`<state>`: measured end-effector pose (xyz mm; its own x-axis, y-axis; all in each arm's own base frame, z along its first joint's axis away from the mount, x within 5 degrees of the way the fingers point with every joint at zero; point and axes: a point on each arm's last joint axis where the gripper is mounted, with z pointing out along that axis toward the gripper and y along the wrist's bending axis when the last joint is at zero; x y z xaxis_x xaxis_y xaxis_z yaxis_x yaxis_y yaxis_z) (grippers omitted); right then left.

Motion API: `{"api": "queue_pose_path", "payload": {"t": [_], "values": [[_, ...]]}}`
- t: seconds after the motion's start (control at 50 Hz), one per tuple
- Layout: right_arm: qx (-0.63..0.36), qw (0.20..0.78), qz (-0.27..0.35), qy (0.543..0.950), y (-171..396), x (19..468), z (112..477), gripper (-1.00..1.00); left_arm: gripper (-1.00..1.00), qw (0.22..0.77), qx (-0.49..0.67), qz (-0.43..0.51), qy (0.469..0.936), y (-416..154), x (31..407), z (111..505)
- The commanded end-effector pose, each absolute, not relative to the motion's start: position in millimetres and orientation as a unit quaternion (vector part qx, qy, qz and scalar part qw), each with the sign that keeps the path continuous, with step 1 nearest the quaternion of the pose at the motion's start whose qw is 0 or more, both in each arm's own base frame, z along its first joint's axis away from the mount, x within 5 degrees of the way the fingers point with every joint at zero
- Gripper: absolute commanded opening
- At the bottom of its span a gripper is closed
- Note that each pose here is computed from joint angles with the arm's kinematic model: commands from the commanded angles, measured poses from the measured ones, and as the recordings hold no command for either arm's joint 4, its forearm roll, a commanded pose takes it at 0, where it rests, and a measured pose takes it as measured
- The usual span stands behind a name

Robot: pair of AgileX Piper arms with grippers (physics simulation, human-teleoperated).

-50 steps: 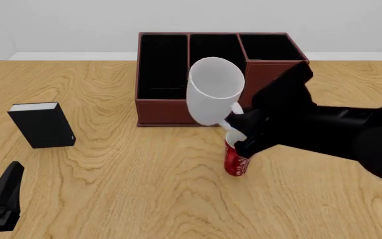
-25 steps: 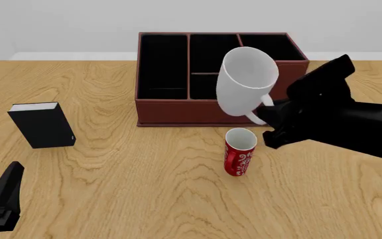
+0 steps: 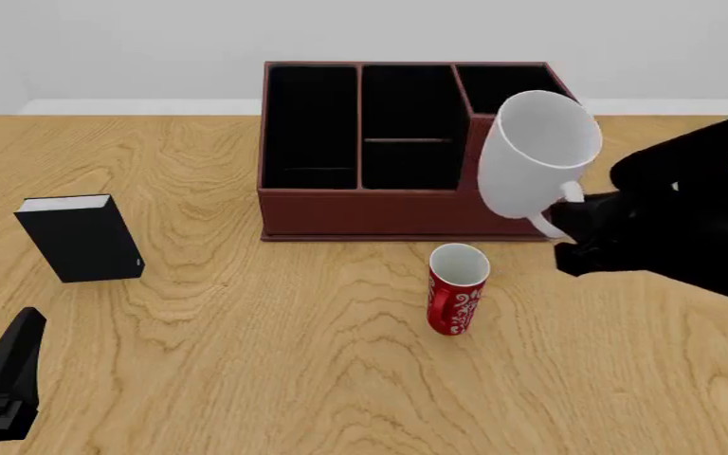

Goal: Pick up the white mug and place it to the right of the caddy.

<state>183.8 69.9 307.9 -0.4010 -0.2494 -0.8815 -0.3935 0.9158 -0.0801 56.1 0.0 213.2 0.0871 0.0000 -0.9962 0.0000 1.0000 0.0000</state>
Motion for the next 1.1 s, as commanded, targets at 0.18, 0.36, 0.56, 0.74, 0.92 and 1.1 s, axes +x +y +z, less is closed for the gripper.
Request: {"api": "queue_pose_path", "payload": {"t": [0.18,0.36,0.56,0.74,0.92,1.1], "values": [[-0.126,0.509,0.027,0.851,36,177,289,-1.0,1.0,0.737,0.0,0.0,0.676,0,56,213],[-0.101,0.509,0.01,0.855,24,174,287,-1.0,1.0,0.737,0.0,0.0,0.676,0,56,213],[-0.067,0.513,-0.011,0.856,10,170,289,-1.0,1.0,0.737,0.0,0.0,0.676,0,56,213],[-0.04,0.514,-0.025,0.857,-1,168,289,-1.0,1.0,0.737,0.0,0.0,0.676,0,56,213],[-0.013,0.516,-0.039,0.855,-10,165,292,-1.0,1.0,0.737,0.0,0.0,0.676,0,56,213],[0.007,0.517,-0.054,0.854,-18,163,292,-1.0,1.0,0.737,0.0,0.0,0.676,0,56,213]]}}
